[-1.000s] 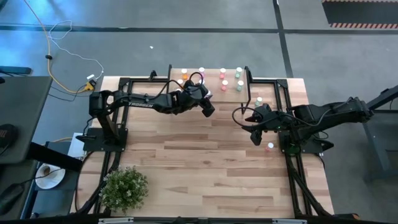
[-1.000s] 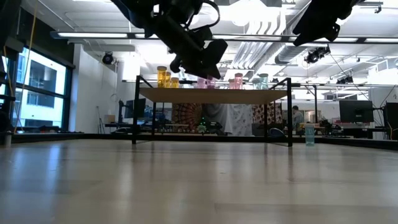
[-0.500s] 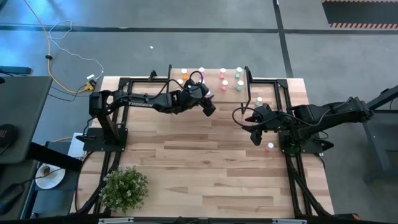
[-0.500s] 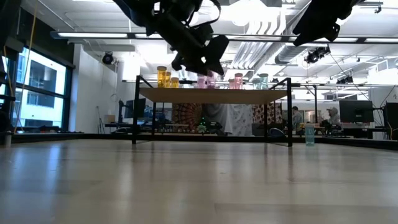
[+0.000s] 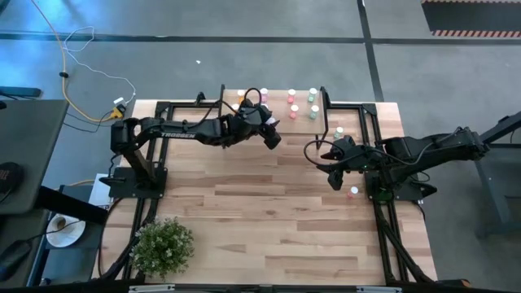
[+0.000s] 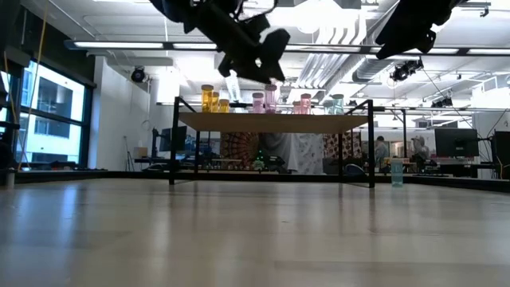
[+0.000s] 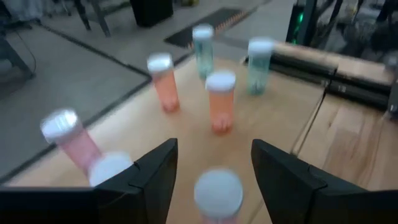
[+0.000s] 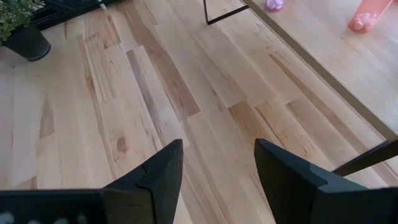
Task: Pick and place medicine bottles onto shelf by color
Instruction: Put the purple pill bottle on the shelf aligned with the other purple pill bottles
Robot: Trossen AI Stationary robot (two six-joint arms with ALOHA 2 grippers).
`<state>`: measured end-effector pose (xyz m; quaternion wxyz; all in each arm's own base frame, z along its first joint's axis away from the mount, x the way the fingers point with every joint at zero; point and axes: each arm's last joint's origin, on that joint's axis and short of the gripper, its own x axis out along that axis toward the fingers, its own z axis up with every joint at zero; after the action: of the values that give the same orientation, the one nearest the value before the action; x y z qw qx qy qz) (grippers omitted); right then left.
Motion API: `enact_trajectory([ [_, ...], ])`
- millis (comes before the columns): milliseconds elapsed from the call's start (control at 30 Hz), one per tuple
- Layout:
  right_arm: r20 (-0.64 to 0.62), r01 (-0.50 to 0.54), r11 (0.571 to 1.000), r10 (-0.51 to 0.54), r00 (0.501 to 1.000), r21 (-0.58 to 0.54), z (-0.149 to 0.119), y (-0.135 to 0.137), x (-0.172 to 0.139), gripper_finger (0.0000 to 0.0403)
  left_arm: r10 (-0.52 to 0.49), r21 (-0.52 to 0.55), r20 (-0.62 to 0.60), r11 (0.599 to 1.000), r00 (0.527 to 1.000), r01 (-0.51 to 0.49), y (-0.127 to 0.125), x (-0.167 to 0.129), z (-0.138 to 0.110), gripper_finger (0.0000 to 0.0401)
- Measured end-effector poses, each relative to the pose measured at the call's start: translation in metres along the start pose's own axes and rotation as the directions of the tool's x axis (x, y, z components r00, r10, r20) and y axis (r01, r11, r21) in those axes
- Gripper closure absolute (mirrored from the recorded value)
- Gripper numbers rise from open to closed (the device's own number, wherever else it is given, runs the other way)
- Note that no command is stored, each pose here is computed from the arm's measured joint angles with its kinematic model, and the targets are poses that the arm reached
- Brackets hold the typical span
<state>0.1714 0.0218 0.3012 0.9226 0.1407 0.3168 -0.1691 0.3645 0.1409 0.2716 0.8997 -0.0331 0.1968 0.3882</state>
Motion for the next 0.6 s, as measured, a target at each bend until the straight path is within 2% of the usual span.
enact_trajectory([
  [200, 0.018, 0.032, 0.999, -0.032, 0.999, 0.001, 0.001, -0.001, 0.000, 0.0213, -0.024, 0.005, 0.052, 1.000, 0.998, 0.024, 0.001, -0.020, 0.016, 0.0205],
  [400, 0.043, 0.045, 0.999, -0.045, 0.998, -0.002, 0.002, -0.001, 0.000, 0.0213, -0.062, 0.027, 0.070, 0.998, 0.996, 0.060, 0.001, -0.053, 0.030, 0.0205],
  [600, 0.129, 0.033, 0.999, -0.028, 0.991, -0.039, 0.011, 0.004, 0.001, 0.0213, -0.131, 0.100, 0.053, 0.987, 0.990, 0.125, -0.003, -0.088, 0.037, 0.0205],
])
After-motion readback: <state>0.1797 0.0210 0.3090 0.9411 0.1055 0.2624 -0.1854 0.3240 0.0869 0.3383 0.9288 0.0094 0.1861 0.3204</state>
